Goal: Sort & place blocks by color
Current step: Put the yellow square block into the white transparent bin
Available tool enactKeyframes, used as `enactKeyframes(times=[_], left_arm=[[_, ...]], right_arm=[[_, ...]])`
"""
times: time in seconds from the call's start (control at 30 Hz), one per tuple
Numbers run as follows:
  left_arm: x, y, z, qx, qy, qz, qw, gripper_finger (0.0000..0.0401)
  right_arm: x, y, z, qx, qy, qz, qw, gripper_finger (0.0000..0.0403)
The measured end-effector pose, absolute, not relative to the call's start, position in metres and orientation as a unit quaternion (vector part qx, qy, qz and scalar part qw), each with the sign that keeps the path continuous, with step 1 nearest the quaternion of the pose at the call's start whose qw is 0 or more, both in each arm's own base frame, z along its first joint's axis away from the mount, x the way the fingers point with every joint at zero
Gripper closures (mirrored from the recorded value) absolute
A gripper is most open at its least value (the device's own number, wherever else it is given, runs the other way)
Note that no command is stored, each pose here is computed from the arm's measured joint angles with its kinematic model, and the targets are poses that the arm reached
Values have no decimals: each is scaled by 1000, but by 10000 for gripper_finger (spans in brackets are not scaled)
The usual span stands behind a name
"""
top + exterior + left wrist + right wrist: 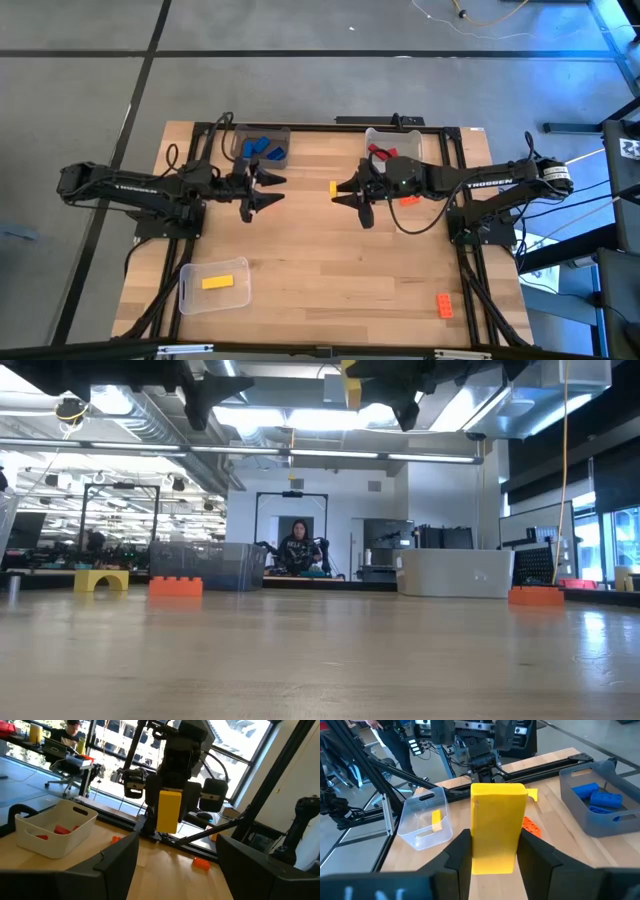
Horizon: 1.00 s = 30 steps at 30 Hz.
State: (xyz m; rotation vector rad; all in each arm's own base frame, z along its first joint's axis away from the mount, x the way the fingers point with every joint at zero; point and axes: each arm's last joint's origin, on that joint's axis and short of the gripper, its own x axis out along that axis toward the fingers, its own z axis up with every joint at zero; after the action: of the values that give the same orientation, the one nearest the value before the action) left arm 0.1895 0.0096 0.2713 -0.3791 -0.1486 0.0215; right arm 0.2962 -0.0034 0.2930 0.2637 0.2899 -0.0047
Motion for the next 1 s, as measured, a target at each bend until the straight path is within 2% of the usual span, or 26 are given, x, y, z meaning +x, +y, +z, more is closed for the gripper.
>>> enactKeyframes(times=[0.17,0.6,0.83,1.0], left_arm=[[204,11,271,-189,-54,18,980,144],[282,11,279,-138,3,-27,990,145],[296,11,281,-139,10,-50,989,149],[296,11,281,-145,11,-45,988,181]], right_arm=[[302,-3,286,131,150,-3,980,281],[330,3,269,151,112,36,981,281],[331,5,270,147,111,38,982,281],[331,5,270,147,111,37,982,281]])
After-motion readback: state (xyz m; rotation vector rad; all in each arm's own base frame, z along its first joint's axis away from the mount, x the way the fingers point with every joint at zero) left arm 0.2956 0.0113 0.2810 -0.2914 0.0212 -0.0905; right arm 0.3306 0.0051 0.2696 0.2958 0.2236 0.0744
